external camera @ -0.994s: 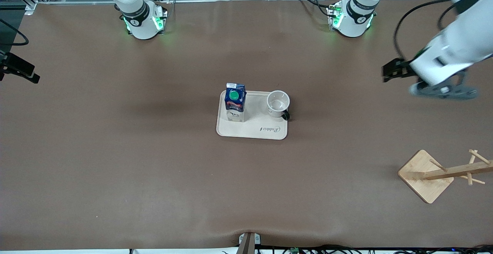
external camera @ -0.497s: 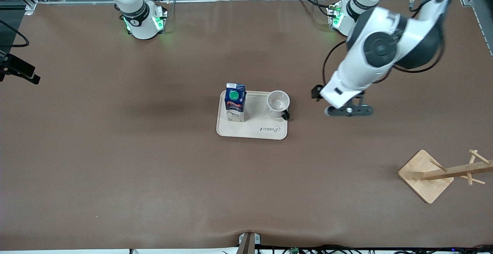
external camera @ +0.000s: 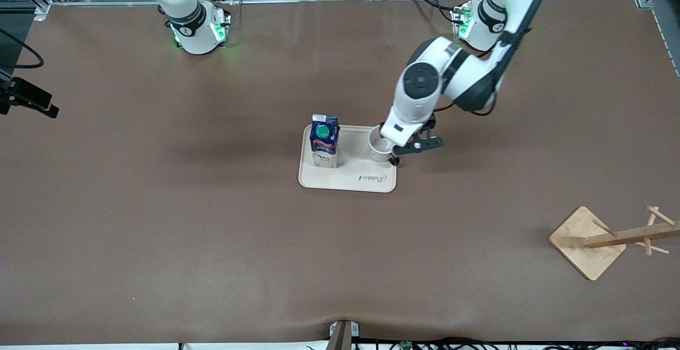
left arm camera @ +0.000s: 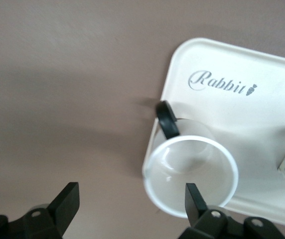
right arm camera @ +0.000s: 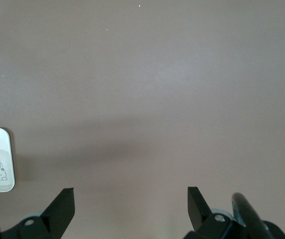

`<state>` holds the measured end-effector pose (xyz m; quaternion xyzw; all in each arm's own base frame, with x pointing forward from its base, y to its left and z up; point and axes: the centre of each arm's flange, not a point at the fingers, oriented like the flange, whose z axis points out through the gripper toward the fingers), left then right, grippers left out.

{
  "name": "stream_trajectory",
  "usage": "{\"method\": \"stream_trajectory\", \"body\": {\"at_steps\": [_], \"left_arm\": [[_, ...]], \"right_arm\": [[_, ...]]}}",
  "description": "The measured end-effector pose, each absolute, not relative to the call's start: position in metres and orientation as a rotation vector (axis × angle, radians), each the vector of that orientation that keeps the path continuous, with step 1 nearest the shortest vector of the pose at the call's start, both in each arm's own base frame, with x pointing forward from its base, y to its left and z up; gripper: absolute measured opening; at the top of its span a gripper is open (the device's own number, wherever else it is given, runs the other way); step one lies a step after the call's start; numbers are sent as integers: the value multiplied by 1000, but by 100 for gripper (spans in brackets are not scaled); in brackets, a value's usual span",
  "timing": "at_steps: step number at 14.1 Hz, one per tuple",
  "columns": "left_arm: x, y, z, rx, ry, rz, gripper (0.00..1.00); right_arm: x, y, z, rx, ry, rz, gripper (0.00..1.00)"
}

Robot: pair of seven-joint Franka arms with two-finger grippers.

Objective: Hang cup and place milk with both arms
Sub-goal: 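Grasp the white mug rim with the left gripper and lift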

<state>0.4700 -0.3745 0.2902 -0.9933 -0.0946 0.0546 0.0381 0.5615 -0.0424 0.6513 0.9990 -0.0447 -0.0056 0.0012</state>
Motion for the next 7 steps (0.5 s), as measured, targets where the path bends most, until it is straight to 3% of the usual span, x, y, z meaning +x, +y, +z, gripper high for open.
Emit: {"method": "stream_trajectory", "body": {"at_steps": [2,3,5,7], "left_arm": [[467,-383,267,-3045,-341,172,81],[467,-384,258,-3041,-378,176,81],[464,-388,242,-3027,-452,186,65],[457,-395,233,-3011,-488,196,59]], "right_arm": [[562,-42,650,3136,-140,-23,100],[563,-43,648,3135,-142,-28,100],[565,-44,643,3134,-146,-43,100],[568,-43,639,3133,-144,-56,100]]}}
